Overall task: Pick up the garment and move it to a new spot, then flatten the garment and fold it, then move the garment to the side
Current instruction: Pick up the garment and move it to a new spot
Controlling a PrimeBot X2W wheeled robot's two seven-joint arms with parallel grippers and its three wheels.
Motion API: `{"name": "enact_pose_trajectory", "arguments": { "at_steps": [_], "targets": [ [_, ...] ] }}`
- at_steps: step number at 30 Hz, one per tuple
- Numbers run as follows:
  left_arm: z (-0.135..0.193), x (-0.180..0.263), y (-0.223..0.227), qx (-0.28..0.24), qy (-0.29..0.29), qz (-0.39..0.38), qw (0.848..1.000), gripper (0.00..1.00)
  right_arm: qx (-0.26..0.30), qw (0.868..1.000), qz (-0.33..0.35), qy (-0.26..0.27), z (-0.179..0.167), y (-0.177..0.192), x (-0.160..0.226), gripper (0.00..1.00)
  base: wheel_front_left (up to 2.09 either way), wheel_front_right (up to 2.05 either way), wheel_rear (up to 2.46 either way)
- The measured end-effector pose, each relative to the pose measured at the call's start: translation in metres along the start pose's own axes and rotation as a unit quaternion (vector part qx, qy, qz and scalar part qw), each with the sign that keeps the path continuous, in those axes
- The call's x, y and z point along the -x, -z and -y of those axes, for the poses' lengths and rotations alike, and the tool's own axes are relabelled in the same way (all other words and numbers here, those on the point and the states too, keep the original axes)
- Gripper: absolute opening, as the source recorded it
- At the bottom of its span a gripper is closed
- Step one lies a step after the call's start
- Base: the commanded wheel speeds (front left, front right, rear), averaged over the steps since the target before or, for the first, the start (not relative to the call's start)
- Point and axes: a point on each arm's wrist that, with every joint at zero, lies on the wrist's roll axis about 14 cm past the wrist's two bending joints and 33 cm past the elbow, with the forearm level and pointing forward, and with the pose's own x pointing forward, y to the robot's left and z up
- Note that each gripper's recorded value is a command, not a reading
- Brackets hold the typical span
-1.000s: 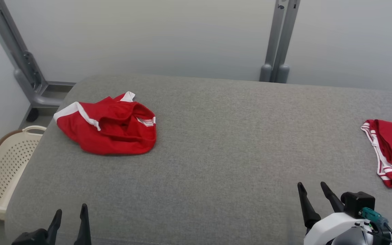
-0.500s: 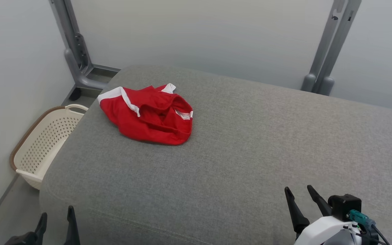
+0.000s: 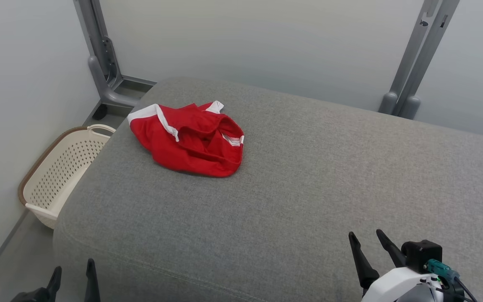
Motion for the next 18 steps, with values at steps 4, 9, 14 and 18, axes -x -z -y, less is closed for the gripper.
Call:
{"name": "enact_pose_trajectory", "arguments": {
  "at_steps": [4, 9, 14, 18],
  "targets": [
    [0.007, -0.006, 0.006, -0.004, 0.014, -0.021, 1.0, 1.0, 0.001, 1.0, -0.002, 0.008, 0.006, 0.001, 0.001, 1.0, 0.0, 0.0, 0.0],
    [0.015, -0.031, 0.006, -0.023, 0.034, -0.053, 0.998, 1.0, 0.009, 1.0, -0.006, 0.014, 0.011, -0.001, 0.0, 1.0, 0.0, 0.0, 0.0],
    [0.024, -0.071, 0.0, -0.004, 0.022, -0.103, 0.994, 1.0, 0.028, 1.0, -0.009, 0.012, 0.012, -0.007, -0.006, 1.0, 0.0, 0.0, 0.0],
    [0.042, -0.112, -0.019, 0.006, 0.021, -0.121, 0.992, 1.0, 0.045, 0.999, -0.012, 0.005, 0.013, -0.013, -0.018, 1.0, 0.0, 0.0, 0.0]
  ]
}}
